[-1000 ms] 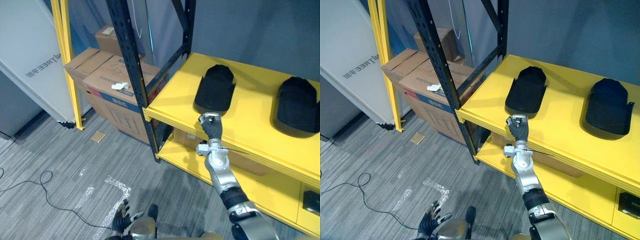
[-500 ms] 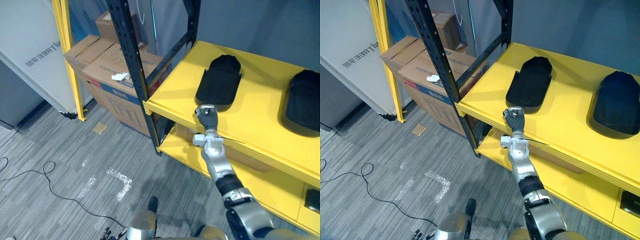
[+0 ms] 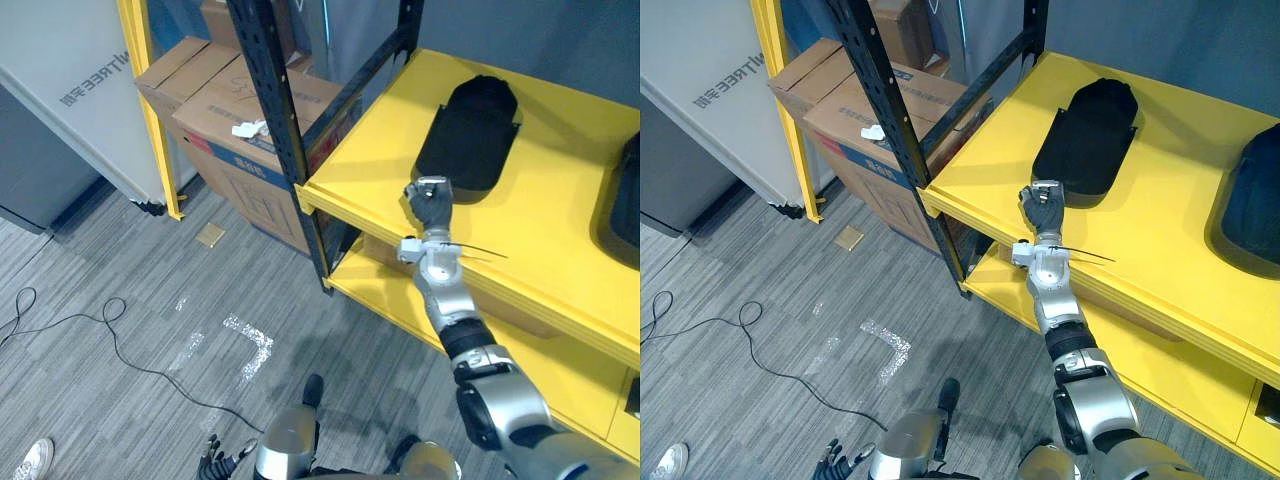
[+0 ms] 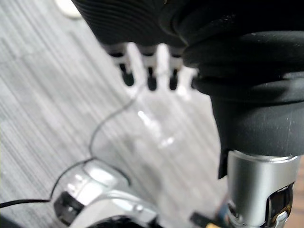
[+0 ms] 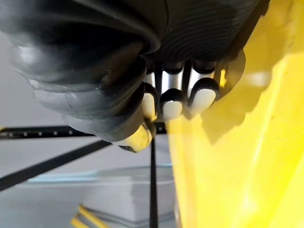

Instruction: Walk over and take plastic housings, then place them on the shelf

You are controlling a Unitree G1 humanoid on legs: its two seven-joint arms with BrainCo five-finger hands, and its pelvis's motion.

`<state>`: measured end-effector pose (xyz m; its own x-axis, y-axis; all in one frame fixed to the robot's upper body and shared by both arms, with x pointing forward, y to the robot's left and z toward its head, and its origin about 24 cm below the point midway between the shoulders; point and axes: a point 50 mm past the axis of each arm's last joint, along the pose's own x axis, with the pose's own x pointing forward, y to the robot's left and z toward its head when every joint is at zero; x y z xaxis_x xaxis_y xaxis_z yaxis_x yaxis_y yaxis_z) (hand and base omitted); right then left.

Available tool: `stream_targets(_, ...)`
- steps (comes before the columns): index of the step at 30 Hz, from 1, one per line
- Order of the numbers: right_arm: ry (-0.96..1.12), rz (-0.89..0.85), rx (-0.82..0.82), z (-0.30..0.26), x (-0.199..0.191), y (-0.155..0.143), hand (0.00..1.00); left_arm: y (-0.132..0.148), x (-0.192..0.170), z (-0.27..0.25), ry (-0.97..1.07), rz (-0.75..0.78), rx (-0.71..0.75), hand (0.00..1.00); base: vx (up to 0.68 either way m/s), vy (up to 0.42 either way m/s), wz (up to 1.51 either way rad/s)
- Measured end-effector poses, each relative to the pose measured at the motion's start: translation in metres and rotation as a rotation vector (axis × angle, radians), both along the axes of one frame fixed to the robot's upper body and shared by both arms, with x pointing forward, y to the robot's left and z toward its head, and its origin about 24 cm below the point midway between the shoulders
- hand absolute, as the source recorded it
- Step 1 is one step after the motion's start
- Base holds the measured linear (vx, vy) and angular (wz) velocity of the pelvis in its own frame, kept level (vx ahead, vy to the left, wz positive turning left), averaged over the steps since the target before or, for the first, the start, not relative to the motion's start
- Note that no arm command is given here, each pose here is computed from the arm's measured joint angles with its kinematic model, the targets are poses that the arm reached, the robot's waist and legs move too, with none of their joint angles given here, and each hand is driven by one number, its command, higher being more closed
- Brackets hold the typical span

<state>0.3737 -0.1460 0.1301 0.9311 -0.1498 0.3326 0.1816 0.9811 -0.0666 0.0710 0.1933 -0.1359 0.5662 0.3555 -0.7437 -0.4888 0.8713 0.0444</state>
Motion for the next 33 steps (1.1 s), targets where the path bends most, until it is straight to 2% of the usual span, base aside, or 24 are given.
stream_targets(10, -0.033, -0.08, 0.013, 0.001, -0.002, 0.0, 1.0, -0.001, -0.002, -0.002, 0.013, -0.012, 0.002, 0.0, 0.0, -0.003, -0.03)
stream_targets(13, -0.094, -0.065, 0.074, 0.004, -0.01, 0.014, 1.0, -0.001, -0.011, -0.008, 0.063, -0.031, 0.013, 0.0, 0.04, -0.019, -0.34)
stream_targets(15, -0.186, -0.04, 0.134, 0.006, -0.032, 0.021, 1.0, -0.001, -0.014, -0.01, 0.081, -0.033, 0.016, 0.0, 0.08, -0.016, -0.31)
stream_targets(18, -0.204, -0.038, 0.205, -0.007, -0.061, 0.021, 1.0, 0.004, -0.02, -0.012, 0.107, 0.001, 0.02, 0.0, 0.11, -0.01, -0.39)
stream_targets(20, -0.18, -0.078, 0.221, -0.027, -0.094, 0.01, 1.0, 0.012, -0.027, -0.014, 0.145, 0.038, 0.021, 0.0, 0.16, -0.016, -0.78)
stream_targets(22, -0.174, -0.192, 0.172, -0.033, -0.116, -0.005, 1.0, 0.019, -0.033, -0.016, 0.192, 0.042, 0.036, 0.0, 0.13, 0.004, -0.83)
stream_targets(23, -0.174, -0.308, 0.14, -0.036, -0.132, -0.023, 0.0, 0.022, -0.036, -0.017, 0.215, 0.049, 0.038, 0.0, 0.08, 0.018, -0.7)
stream_targets(24, -0.173, -0.378, 0.124, -0.038, -0.141, -0.034, 0.0, 0.023, -0.038, -0.018, 0.226, 0.05, 0.04, 0.0, 0.09, 0.031, -0.91)
stream_targets(26, -0.101, -0.665, 0.057, -0.057, -0.172, -0.078, 0.0, 0.024, -0.044, -0.021, 0.267, 0.041, 0.041, 0.0, 0.09, 0.053, -0.85)
stream_targets(28, -0.02, -0.867, 0.025, -0.075, -0.196, -0.108, 0.0, 0.024, -0.034, -0.021, 0.255, 0.03, 0.038, 0.0, 0.03, 0.041, -0.72)
stream_targets(30, 0.168, -1.02, 0.056, -0.112, -0.219, -0.131, 0.0, 0.023, -0.021, -0.02, 0.227, 0.016, 0.041, 0.0, -0.05, 0.019, -0.7)
stream_targets(33, 0.448, -1.179, 0.161, -0.168, -0.262, -0.143, 0.0, 0.02, 0.0, -0.018, 0.178, -0.001, 0.031, 0.0, -0.09, 0.002, -0.47)
